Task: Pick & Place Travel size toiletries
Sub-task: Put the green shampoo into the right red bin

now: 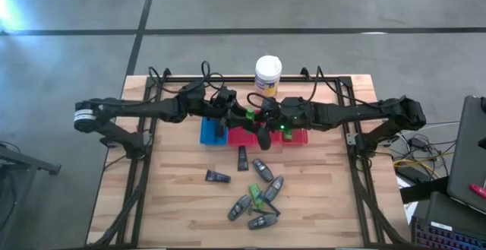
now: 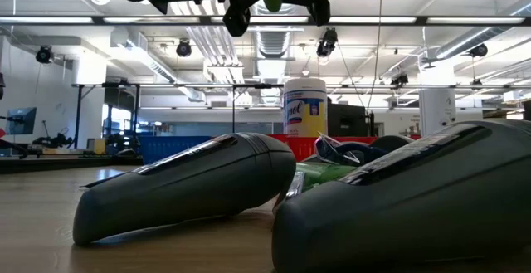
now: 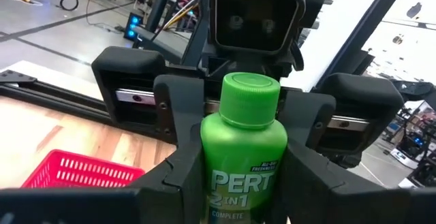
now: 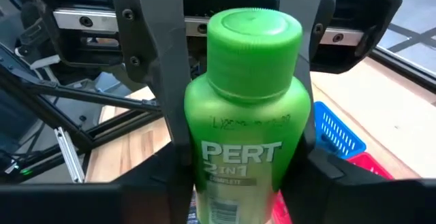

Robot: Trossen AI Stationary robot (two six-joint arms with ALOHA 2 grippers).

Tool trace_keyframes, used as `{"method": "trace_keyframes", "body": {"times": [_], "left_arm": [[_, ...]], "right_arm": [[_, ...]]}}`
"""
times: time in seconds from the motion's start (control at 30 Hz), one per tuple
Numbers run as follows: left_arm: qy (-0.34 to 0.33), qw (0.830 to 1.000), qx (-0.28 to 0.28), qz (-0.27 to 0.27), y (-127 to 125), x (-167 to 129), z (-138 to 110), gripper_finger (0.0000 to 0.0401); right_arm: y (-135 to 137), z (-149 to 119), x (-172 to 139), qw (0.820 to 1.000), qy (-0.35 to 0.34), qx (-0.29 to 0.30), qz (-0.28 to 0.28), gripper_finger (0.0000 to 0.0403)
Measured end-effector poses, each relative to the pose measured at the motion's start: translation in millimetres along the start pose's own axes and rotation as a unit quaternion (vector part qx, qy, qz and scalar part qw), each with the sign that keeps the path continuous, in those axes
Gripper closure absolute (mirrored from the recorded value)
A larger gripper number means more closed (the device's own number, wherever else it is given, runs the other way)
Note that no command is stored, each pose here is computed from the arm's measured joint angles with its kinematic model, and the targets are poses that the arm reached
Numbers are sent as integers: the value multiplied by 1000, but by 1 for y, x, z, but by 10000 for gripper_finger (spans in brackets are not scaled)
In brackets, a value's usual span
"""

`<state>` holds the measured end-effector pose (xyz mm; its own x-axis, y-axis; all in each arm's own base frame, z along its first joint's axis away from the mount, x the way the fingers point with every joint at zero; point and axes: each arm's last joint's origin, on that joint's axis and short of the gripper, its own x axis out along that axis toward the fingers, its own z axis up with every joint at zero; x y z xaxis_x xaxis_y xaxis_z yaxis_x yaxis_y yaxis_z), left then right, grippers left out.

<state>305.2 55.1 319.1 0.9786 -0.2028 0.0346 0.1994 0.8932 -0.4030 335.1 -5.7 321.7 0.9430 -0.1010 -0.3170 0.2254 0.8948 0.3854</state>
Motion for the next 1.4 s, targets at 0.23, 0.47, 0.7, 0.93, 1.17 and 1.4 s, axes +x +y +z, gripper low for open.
{"method": "trace_keyframes", "body": {"times": [0.23, 0.47, 0.7, 0.93, 1.17, 1.4], "left_arm": [[1, 1000, 5, 1, 1, 0, 0, 246], [8, 1000, -3, 12, 2, 0, -2, 240], [34, 998, -28, 41, 6, -1, -8, 208], [74, 994, -44, 60, 5, -10, -10, 166], [173, 967, -26, 183, 2, -45, -17, 149], [184, 958, 0, 220, -7, -63, -12, 149]], "right_arm": [[-1, -3, -1, 1000, 16, 7, -7, 283], [-3, -5, -1, 999, 32, 16, -11, 270], [-10, -13, -2, 996, 72, 34, -41, 292], [-22, -26, -10, 981, 144, 69, -106, 289], [-47, -54, -43, 910, 259, 170, -275, 292], [-100, -94, -47, 852, 279, 325, -301, 276]]}}
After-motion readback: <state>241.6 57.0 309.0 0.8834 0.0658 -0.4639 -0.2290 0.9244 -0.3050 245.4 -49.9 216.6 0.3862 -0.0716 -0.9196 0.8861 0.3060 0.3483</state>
